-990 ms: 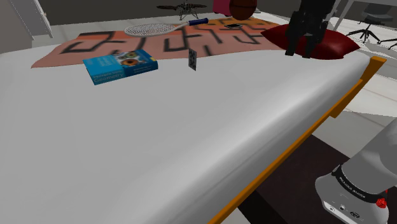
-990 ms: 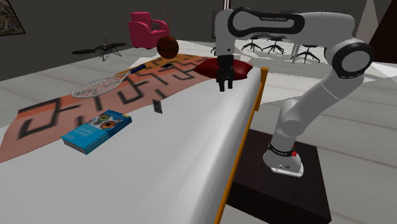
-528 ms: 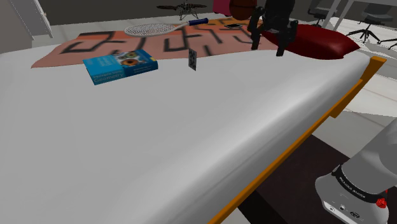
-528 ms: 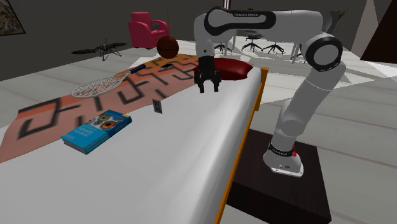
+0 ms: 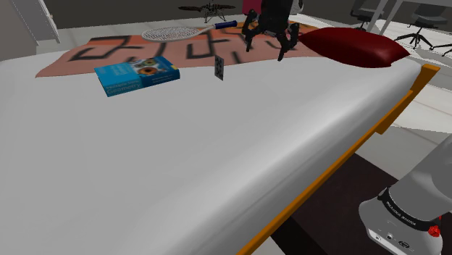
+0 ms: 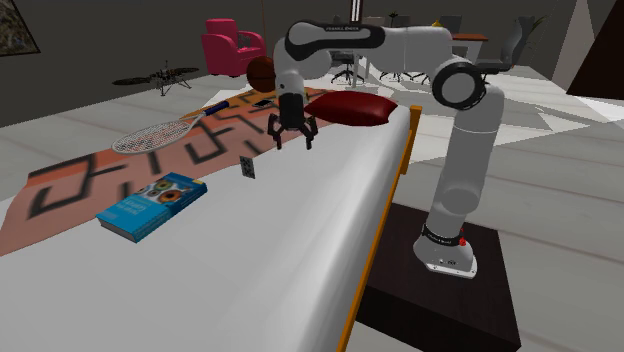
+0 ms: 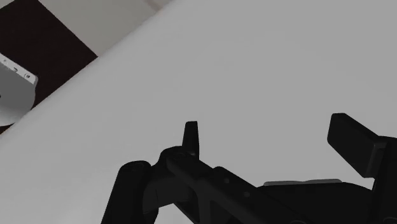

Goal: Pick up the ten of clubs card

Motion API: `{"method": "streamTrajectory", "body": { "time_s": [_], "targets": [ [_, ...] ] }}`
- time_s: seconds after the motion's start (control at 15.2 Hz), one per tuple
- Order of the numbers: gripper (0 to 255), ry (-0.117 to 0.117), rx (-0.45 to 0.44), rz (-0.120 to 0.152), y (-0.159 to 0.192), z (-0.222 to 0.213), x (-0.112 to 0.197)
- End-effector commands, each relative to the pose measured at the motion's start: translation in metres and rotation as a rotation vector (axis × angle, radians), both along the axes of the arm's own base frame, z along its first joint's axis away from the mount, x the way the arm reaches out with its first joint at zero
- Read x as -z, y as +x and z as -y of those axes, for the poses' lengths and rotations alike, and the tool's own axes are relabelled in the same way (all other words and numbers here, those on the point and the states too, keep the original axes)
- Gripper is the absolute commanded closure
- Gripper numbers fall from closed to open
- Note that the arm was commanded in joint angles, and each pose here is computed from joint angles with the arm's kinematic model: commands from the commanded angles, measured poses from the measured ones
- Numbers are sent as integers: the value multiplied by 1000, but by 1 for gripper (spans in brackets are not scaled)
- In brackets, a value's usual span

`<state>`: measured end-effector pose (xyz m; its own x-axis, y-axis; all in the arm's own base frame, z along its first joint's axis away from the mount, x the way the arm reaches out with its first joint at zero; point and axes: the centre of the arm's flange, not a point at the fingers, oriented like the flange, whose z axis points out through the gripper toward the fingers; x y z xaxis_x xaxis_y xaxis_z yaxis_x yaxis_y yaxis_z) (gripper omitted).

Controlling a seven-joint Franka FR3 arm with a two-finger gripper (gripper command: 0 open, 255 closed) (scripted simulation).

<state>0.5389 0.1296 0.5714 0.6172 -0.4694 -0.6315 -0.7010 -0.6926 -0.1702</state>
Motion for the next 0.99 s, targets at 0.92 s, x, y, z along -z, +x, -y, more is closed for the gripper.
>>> {"method": "streamTrajectory", "body": {
  "time_s": [0.92],
  "targets": [
    [0, 155, 473, -385, 153, -1, 103]
  ]
}}
